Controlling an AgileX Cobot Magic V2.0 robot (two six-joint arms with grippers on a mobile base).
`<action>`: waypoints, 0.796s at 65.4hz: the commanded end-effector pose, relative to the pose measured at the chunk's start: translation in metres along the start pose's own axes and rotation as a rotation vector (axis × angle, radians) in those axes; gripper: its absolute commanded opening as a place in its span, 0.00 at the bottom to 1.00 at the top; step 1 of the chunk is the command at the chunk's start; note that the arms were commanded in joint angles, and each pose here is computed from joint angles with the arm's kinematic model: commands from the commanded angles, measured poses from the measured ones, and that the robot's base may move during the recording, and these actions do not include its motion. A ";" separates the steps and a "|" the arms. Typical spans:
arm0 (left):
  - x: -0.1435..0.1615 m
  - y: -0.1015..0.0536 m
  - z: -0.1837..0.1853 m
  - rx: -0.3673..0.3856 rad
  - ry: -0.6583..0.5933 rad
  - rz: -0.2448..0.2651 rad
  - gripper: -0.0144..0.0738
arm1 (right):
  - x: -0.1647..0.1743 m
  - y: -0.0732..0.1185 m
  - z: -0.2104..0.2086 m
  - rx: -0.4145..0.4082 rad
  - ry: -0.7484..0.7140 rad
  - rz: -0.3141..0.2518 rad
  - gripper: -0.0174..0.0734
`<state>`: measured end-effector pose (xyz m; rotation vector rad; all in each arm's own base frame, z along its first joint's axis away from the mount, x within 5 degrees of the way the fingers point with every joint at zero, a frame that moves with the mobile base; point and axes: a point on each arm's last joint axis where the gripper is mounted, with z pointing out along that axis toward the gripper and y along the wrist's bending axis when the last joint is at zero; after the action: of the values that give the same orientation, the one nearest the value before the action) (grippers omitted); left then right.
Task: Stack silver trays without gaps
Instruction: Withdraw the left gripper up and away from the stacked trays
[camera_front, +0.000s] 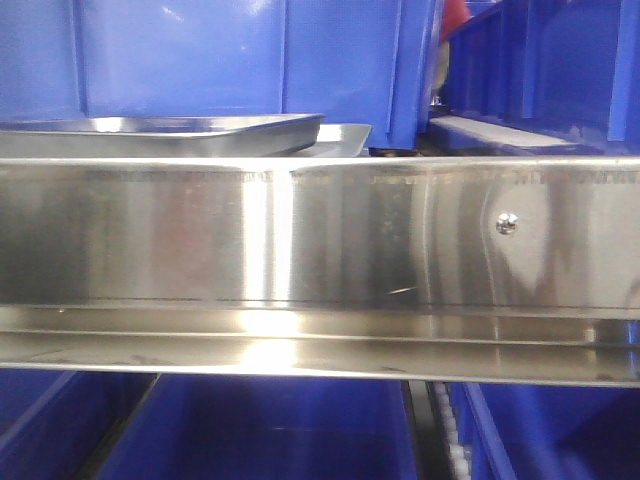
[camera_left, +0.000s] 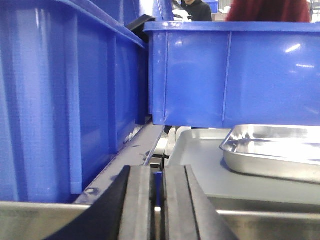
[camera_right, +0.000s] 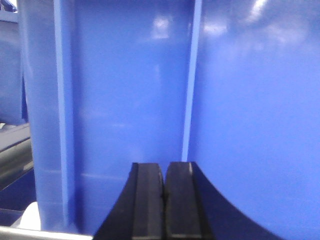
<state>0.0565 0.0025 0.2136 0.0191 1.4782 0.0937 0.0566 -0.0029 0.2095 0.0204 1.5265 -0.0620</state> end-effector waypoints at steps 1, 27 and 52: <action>-0.004 0.000 -0.001 -0.001 -0.036 -0.007 0.19 | -0.002 0.000 0.000 0.007 -0.020 -0.005 0.12; -0.004 -0.002 -0.001 0.034 -0.039 -0.011 0.19 | -0.002 0.000 0.000 0.007 -0.020 -0.005 0.12; -0.004 -0.002 -0.001 0.029 -0.039 -0.011 0.19 | -0.002 0.000 0.000 0.007 -0.020 -0.005 0.12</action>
<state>0.0565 0.0008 0.2148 0.0400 1.4637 0.0697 0.0566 -0.0029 0.2095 0.0204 1.5265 -0.0620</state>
